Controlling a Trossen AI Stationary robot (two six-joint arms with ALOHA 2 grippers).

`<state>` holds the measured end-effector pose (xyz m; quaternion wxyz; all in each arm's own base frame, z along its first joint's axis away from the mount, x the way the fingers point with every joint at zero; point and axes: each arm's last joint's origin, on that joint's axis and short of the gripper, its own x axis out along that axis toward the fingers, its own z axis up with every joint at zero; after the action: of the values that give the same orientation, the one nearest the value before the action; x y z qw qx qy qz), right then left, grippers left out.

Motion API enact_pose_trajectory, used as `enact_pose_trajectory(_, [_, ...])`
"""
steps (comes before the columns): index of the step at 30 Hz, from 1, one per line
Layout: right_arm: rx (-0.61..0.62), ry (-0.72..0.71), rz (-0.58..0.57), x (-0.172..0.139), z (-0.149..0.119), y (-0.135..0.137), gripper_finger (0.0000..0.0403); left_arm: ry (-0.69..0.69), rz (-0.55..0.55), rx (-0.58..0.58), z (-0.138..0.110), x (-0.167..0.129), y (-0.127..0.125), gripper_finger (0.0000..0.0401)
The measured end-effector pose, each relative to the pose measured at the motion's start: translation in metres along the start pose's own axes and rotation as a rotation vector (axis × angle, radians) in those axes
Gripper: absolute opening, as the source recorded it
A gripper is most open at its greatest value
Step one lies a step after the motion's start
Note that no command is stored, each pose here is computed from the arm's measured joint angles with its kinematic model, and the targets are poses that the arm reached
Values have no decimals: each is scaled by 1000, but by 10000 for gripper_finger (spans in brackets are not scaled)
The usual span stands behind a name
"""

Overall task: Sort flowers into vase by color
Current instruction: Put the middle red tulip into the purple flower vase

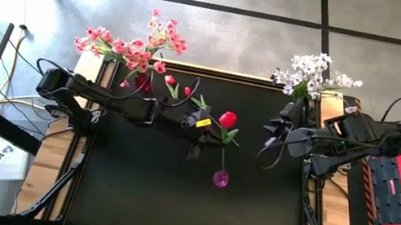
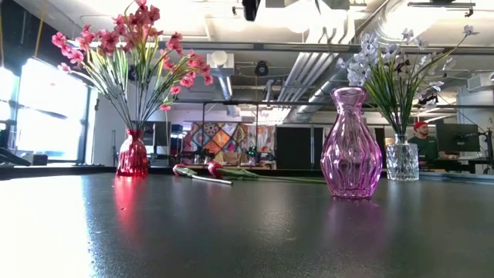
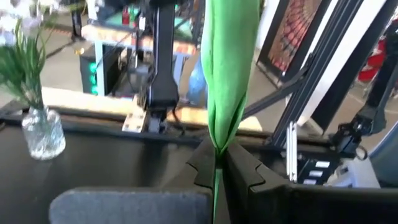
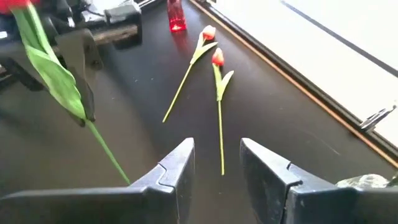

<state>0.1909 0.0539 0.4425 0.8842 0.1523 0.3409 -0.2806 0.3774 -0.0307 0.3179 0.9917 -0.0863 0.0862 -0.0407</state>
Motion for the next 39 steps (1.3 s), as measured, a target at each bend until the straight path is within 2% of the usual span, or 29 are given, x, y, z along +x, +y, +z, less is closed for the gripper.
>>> enact_pose_trajectory(10, [4,-40,-31,0,1,-1,117,45,11,-11,-8,4,1,1])
enact_pose_trajectory(14, [12,-58,-74,1,1,-2,123,78,51,-9,-13,5,1,17])
enact_pose_trajectory(17, [51,-72,-169,0,-3,-10,130,102,109,15,-18,5,1,43])
enact_pose_trajectory(19, [68,-96,-174,-1,-2,-11,134,123,114,16,-21,5,1,68])
enact_pose_trajectory(28, [48,-141,-193,-3,0,-13,142,193,0,-66,-32,10,0,190])
enact_pose_trajectory(31, [45,-150,-200,-3,0,-13,142,183,-13,-65,-26,10,-3,207])
enact_pose_trajectory(34, [59,-140,-202,-1,2,-14,142,126,-37,-41,-7,8,-11,212])
enact_pose_trajectory(39, [2,27,-181,20,10,-16,142,137,-40,11,17,2,-20,220])
